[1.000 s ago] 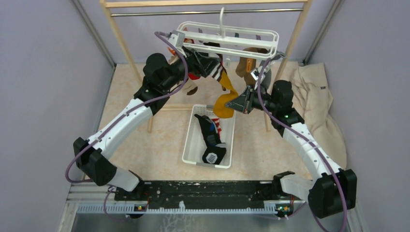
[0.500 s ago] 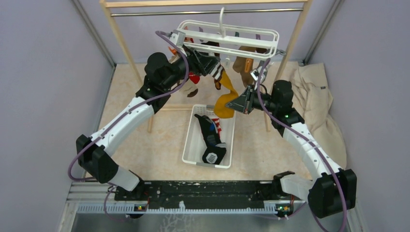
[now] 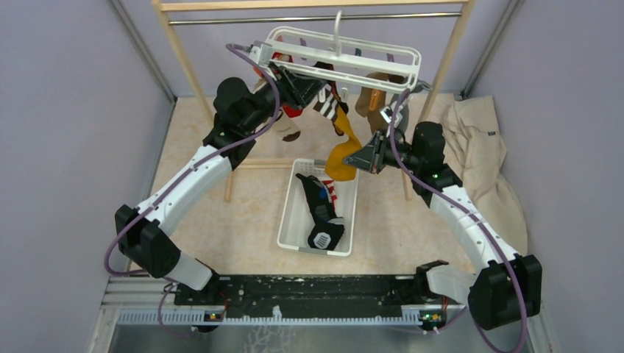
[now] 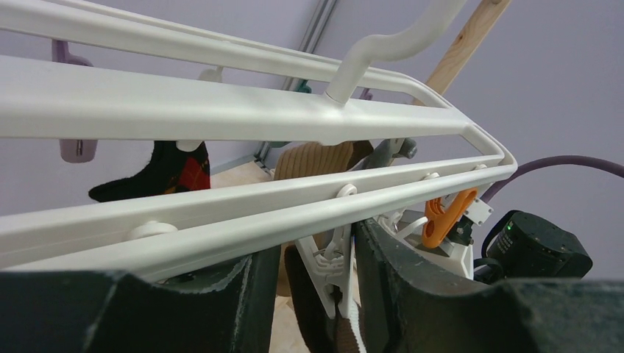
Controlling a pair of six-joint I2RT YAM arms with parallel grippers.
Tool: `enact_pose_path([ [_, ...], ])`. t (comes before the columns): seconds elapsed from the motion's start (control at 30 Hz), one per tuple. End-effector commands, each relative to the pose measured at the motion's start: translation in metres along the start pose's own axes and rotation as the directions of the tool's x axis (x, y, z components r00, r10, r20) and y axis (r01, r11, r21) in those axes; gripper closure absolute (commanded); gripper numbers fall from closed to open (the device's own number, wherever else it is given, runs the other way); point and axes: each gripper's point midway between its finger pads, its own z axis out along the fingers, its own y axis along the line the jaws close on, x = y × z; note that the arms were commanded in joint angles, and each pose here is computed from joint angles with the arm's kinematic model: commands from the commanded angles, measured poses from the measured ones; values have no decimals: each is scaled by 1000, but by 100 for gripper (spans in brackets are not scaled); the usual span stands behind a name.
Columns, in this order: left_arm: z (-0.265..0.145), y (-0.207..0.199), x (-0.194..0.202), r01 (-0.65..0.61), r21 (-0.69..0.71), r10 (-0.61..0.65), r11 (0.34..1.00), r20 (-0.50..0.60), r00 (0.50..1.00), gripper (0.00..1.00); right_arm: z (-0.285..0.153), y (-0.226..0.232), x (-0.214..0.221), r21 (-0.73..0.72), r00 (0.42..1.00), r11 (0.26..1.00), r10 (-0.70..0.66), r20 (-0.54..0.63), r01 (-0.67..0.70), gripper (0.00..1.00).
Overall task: Remove the socks clipped to the hanger
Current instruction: Remove the sock from the hanger.
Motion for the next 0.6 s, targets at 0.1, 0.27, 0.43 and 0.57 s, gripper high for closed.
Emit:
enact_pose_path([
  [0.1,4,-5,-5,7,45,-8,999,27,1000,60,-1,9,-17,-30,997,997,-75,35,76,100],
  [0.27,6,-2,-3,17,30,-17,999,14,1000,98,-1,9,-17,-28,997,997,-74,35,75,100],
  [0.43,6,-1,-2,20,22,-20,1000,10,1000,100,-1,9,-18,-31,997,997,-73,33,74,100],
  [0.57,3,-1,-6,11,10,-11,1000,12,1000,100,-1,9,-16,-32,998,997,-65,23,66,100],
])
